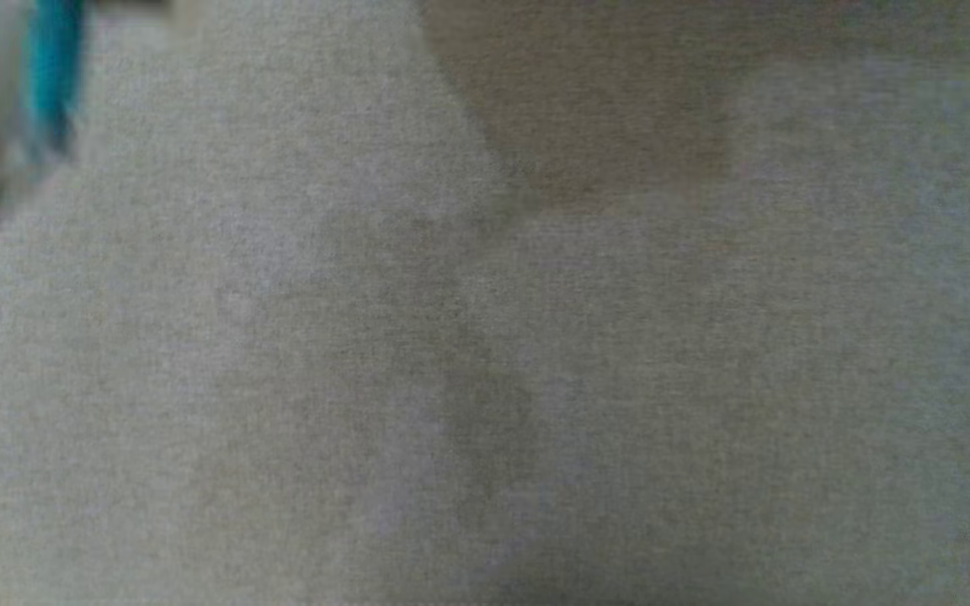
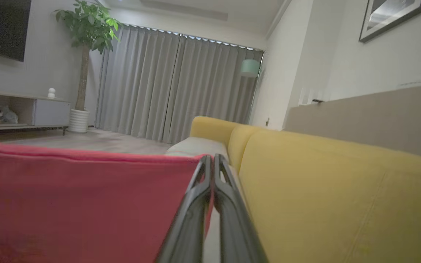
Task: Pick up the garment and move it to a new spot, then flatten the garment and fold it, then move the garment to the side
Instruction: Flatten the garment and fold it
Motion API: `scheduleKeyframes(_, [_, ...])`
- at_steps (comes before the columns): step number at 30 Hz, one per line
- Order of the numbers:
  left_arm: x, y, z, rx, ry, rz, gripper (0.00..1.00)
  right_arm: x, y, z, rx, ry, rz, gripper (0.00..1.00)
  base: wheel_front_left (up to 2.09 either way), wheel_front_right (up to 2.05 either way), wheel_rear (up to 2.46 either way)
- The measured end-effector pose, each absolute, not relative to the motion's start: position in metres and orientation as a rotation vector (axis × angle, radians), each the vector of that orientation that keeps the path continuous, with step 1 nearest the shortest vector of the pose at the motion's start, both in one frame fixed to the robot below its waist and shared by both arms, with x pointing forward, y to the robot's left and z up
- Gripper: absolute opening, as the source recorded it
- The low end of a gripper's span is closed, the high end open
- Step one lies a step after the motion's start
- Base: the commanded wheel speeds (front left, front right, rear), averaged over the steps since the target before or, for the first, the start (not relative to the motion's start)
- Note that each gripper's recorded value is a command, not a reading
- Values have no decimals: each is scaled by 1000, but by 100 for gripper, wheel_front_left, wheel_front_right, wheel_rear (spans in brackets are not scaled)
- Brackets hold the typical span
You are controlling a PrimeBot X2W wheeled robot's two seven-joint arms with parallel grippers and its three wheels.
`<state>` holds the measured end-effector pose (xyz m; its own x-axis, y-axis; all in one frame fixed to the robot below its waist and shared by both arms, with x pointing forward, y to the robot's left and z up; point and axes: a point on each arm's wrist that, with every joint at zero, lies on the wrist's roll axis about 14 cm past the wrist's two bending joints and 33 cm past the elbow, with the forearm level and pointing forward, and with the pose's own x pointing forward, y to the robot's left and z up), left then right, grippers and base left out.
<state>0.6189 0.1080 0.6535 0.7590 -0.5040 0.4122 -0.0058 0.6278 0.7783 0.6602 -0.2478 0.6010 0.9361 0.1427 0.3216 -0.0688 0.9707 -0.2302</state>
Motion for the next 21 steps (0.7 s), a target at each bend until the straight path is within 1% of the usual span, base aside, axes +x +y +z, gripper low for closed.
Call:
scheduleKeyframes(3, [600,115,601,839,-567,-340,0,658,-240,567,-186,-282,123,0,0,0,0])
scheduleKeyframes(7, [564,122,571,791,-503,-344,0,633,-246,547,-168,-234,107,0,0,0,0])
scheduleKeyframes(14, [490,143,529,744,-343,-352,0,564,-260,521,-153,-143,73,0,0,0,0])
scheduleKeyframes(21, [418,141,513,658,-224,-355,0,488,-270,503,-157,-58,38,0,0,0,0])
